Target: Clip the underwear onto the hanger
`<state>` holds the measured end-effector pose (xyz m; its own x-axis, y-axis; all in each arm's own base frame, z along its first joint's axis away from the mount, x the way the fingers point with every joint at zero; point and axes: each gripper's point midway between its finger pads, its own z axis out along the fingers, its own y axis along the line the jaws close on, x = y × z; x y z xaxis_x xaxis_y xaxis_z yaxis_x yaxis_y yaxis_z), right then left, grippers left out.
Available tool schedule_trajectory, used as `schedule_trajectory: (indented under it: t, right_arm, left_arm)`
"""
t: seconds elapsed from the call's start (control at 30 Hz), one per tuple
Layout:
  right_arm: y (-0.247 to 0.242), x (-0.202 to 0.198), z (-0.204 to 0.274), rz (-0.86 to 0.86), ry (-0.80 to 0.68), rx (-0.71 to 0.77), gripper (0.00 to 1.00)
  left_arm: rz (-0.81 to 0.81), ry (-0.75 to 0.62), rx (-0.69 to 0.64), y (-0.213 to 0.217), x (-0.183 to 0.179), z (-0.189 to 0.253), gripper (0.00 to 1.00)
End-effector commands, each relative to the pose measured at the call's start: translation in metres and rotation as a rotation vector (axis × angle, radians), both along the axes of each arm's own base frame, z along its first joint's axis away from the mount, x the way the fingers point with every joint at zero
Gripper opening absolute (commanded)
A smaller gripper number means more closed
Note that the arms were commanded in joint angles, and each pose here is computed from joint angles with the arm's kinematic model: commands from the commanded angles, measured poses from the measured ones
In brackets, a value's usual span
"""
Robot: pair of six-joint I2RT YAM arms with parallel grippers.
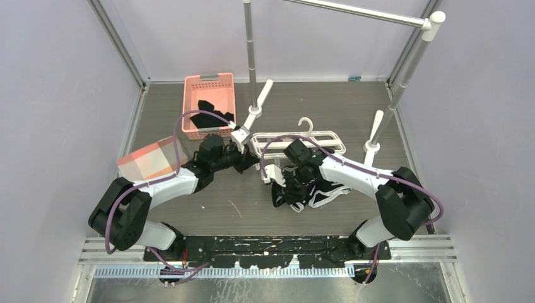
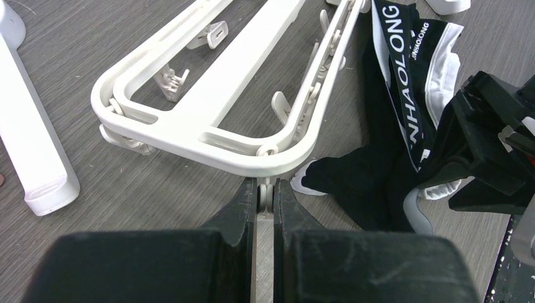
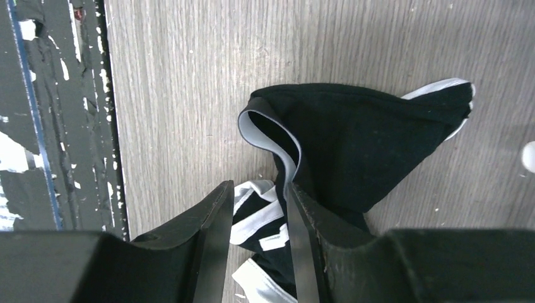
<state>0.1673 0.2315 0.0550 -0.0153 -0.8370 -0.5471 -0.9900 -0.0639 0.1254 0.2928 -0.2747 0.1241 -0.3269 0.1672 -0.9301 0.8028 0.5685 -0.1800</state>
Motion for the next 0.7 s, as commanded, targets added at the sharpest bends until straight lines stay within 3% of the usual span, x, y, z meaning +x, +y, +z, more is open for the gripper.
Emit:
schedule_trajectory:
  t: [0.0, 0.43, 0.67]
  right_arm:
    - [0.014, 0.014, 0.011, 0.010, -0.092, 0.048, 0.43]
    - [0.027, 0.016, 0.023, 0.040, -0.149, 0.073, 0.43]
    - [0.030, 0.029, 0.037, 0.061, -0.201, 0.077, 0.61]
  left_arm:
    - [0.004, -0.109, -0.057, -0.005, 0.009, 0.037, 0.00]
    - [0.006, -0.108, -0.052, -0.003, 0.008, 0.036, 0.00]
    - [0.005, -0.110, -0.057, -0.004, 0.009, 0.037, 0.00]
